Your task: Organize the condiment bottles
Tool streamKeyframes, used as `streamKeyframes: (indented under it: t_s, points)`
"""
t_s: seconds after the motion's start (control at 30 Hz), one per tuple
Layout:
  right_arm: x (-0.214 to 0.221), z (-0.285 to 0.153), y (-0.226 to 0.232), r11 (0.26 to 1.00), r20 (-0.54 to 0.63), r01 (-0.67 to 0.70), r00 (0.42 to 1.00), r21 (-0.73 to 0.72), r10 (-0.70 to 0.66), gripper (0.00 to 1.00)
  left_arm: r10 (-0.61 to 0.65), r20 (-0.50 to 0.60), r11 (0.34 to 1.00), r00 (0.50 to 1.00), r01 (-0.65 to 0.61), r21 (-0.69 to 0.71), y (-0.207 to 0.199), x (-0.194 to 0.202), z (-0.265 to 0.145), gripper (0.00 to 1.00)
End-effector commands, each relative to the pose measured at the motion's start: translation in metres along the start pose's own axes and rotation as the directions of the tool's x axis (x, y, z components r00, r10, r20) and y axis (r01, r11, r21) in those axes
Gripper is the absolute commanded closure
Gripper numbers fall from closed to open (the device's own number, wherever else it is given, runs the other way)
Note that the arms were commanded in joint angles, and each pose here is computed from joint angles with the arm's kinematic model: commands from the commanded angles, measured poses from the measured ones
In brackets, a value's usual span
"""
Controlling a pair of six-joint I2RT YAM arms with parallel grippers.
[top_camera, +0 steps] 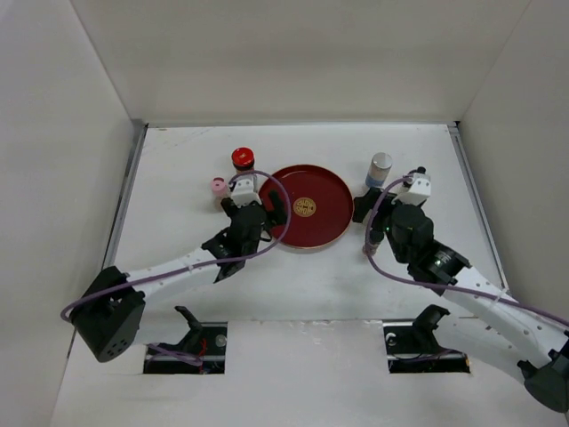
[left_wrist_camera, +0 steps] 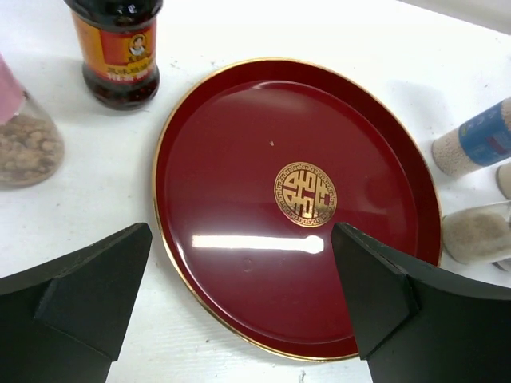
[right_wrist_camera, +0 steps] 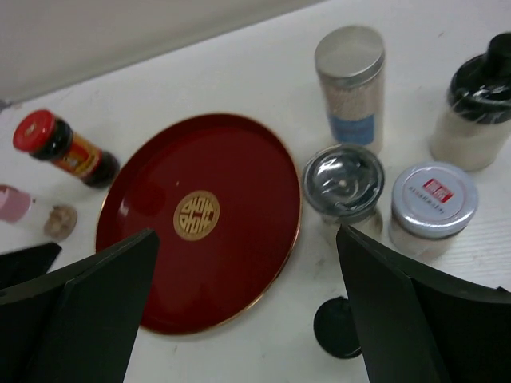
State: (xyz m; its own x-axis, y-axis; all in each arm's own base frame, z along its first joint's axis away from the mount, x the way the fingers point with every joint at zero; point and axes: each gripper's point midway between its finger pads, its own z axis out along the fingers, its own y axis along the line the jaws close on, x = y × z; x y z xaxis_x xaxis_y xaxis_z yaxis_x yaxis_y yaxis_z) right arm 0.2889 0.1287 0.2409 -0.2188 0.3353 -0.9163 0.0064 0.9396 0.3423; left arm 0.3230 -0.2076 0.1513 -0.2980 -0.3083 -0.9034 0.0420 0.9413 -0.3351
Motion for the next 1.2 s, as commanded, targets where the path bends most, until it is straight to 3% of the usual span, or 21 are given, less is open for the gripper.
streamKeyframes:
  t_s: [0.0, 0.03, 0.07, 0.1, 0.2, 0.23, 0.3, 0.4, 0.47, 0.53, 0.6, 0.67, 0.77, 0.93, 1.17]
  points:
    - [0.004, 0.001, 0.02, 0.997, 0.019, -0.033, 0.999, -0.063, 0.034, 0.0, -0.05, 0.098, 0.999, 0.994, 0.051, -0.008, -0.002, -0.049, -0.008, 0.0]
    - [0.006, 0.002, 0.03, 0.995, 0.014, -0.027, 1.0, -0.095, 0.028, 0.04, -0.045, 0.104, 0.999, 0.994, 0.048, -0.019, 0.001, -0.055, -0.009, 0.0]
    - [0.005, 0.002, 0.039, 0.992, 0.015, -0.018, 1.0, -0.126, 0.02, 0.17, -0.038, 0.108, 0.999, 0.993, 0.041, -0.024, 0.003, -0.06, -0.009, 0.0]
    - [0.002, 0.002, 0.046, 0.989, 0.025, -0.005, 1.0, -0.145, 0.008, 0.37, -0.031, 0.12, 0.999, 0.992, 0.035, -0.033, 0.005, -0.069, -0.01, 0.0]
    - [-0.009, -0.003, 0.065, 0.977, 0.051, -0.004, 0.999, -0.215, 0.016, 0.69, -0.007, 0.163, 0.999, 0.987, 0.014, -0.042, 0.006, -0.095, -0.012, 0.0]
    - [-0.01, -0.004, 0.07, 0.972, 0.055, -0.01, 0.998, -0.236, 0.024, 0.77, 0.0, 0.181, 0.999, 0.984, 0.008, -0.047, 0.006, -0.106, -0.013, 0.0]
    - [-0.01, -0.003, 0.08, 0.96, 0.053, -0.014, 0.998, -0.279, 0.03, 0.81, 0.009, 0.214, 0.998, 0.977, 0.006, -0.067, 0.008, -0.128, -0.013, 0.0]
    - [-0.007, 0.0, 0.09, 0.949, 0.039, -0.035, 0.998, -0.314, 0.05, 0.78, 0.028, 0.229, 0.995, 0.973, -0.004, -0.103, 0.011, -0.153, -0.003, 0.04]
    - [-0.002, 0.002, 0.091, 0.944, 0.047, -0.045, 0.997, -0.328, 0.064, 0.69, 0.069, 0.22, 0.99, 0.973, -0.039, -0.139, 0.013, -0.168, 0.01, 0.56]
    - [0.003, 0.001, 0.091, 0.94, 0.05, -0.047, 0.996, -0.338, 0.068, 0.59, 0.107, 0.175, 0.982, 0.979, -0.076, -0.174, 0.017, -0.171, 0.022, 0.65]
    - [0.009, -0.001, 0.094, 0.936, 0.045, -0.044, 0.997, -0.35, 0.064, 0.4, 0.133, 0.127, 0.975, 0.983, -0.107, -0.194, 0.017, -0.172, 0.035, 0.54]
    - [0.015, -0.002, 0.093, 0.936, 0.038, -0.036, 0.998, -0.35, 0.053, 0.25, 0.148, 0.099, 0.968, 0.984, -0.124, -0.219, 0.021, -0.171, 0.048, 0.35]
    - [0.024, 0.0, 0.092, 0.937, 0.027, -0.036, 0.998, -0.348, 0.048, 0.15, 0.176, 0.026, 0.952, 0.984, -0.163, -0.26, 0.034, -0.159, 0.074, 0.18]
    - [0.035, 0.004, 0.101, 0.931, 0.017, -0.018, 1.0, -0.365, 0.026, 0.08, 0.194, -0.1, 0.929, 0.976, -0.215, -0.301, 0.056, -0.132, 0.114, 0.15]
    - [0.044, 0.006, 0.106, 0.929, 0.008, 0.003, 1.0, -0.369, 0.0, 0.06, 0.177, -0.163, 0.931, 0.971, -0.219, -0.291, 0.067, -0.11, 0.143, 0.15]
